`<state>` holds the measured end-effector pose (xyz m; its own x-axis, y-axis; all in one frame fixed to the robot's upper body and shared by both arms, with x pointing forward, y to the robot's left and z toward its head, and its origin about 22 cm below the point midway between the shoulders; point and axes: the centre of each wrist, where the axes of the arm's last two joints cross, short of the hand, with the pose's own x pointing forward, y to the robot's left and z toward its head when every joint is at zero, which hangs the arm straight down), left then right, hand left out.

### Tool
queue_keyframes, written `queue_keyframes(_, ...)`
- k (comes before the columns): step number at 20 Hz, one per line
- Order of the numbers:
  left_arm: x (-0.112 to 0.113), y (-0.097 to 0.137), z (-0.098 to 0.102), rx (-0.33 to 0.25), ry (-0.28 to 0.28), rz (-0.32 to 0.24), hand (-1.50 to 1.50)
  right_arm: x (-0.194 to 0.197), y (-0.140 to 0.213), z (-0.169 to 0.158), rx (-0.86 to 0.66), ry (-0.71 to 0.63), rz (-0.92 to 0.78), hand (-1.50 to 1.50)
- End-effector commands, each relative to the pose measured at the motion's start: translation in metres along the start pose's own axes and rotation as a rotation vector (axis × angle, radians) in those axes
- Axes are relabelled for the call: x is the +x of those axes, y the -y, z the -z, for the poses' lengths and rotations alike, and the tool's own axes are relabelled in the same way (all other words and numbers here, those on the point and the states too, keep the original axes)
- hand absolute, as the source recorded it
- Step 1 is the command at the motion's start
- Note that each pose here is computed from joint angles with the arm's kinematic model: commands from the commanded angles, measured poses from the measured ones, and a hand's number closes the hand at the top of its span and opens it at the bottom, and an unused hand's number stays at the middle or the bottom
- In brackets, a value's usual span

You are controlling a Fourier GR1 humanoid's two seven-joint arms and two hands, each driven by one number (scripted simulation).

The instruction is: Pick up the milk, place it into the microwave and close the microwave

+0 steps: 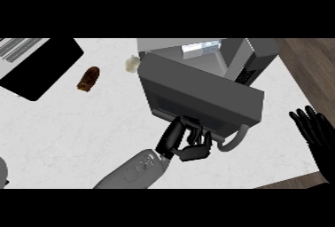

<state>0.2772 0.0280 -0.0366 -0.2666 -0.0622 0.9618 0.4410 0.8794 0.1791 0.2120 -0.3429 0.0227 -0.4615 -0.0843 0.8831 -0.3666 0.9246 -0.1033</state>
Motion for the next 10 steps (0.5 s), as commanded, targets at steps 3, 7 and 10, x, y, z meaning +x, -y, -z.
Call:
queue_keyframes(3,0.02,-0.008,0.026,0.192,0.042,-0.023,1.5,0.023,0.011,0.017,0.081,0.032,-0.03,-1.5)
queue_keyframes(7,0.028,-0.012,0.041,0.256,0.022,-0.02,1.5,0.036,0.02,0.027,0.089,0.063,-0.058,-1.5)
queue_keyframes(10,0.033,-0.013,0.05,0.292,0.011,-0.014,-1.5,0.038,0.025,0.027,0.069,0.061,-0.045,-1.5)
